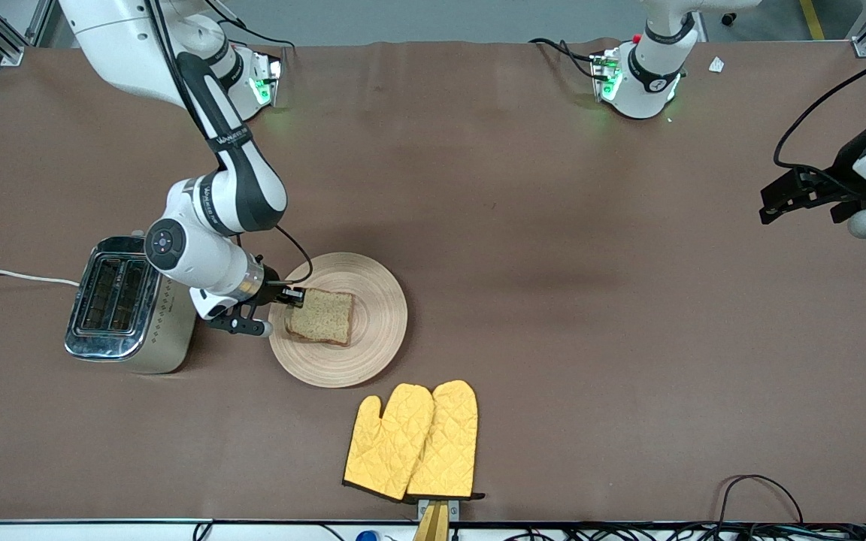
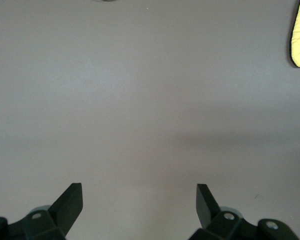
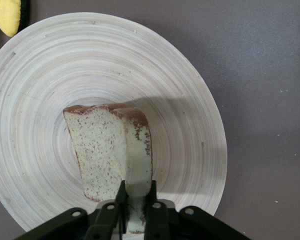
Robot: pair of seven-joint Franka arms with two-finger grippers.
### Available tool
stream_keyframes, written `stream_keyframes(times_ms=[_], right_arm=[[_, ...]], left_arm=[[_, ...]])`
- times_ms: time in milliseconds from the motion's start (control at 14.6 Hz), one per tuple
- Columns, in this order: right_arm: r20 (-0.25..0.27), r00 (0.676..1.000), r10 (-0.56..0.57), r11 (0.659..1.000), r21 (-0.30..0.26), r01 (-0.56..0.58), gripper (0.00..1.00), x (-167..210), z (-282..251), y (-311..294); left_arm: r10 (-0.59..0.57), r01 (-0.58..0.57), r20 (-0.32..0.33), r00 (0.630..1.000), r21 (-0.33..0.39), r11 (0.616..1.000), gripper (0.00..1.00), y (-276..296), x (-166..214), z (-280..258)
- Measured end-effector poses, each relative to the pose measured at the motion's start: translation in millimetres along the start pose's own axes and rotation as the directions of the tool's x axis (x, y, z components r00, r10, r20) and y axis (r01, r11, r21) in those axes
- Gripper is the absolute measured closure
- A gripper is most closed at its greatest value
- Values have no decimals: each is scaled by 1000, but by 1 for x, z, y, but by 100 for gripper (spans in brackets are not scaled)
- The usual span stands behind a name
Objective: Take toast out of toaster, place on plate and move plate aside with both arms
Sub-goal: 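Lower the toast onto the wooden plate and open the right gripper, then retract the right gripper while the left gripper reaches the plate rim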
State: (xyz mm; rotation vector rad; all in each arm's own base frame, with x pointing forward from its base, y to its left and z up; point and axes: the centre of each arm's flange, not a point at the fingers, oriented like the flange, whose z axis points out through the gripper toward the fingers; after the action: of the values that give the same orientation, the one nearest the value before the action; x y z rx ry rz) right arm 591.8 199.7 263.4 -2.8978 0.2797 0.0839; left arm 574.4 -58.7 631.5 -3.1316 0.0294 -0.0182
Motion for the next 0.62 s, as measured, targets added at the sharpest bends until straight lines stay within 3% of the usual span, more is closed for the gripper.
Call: stream_keyframes(times_ms=[342,548,616], right_arm=[[-6,1000,18,1000,-2,-18,26,8,-4,15],[8,1000,19,1000,-3,-19,0,20,-11,45],[16,1000,22,1000,-3,-22,0,22,-14,51]], left_arm=[[54,-52,60,997,-25,998,0,32,4,27],[72,-43,150,986,-190,981,0,70,19,74],[70,-26,171,983,-247,969,0,78,29,94]])
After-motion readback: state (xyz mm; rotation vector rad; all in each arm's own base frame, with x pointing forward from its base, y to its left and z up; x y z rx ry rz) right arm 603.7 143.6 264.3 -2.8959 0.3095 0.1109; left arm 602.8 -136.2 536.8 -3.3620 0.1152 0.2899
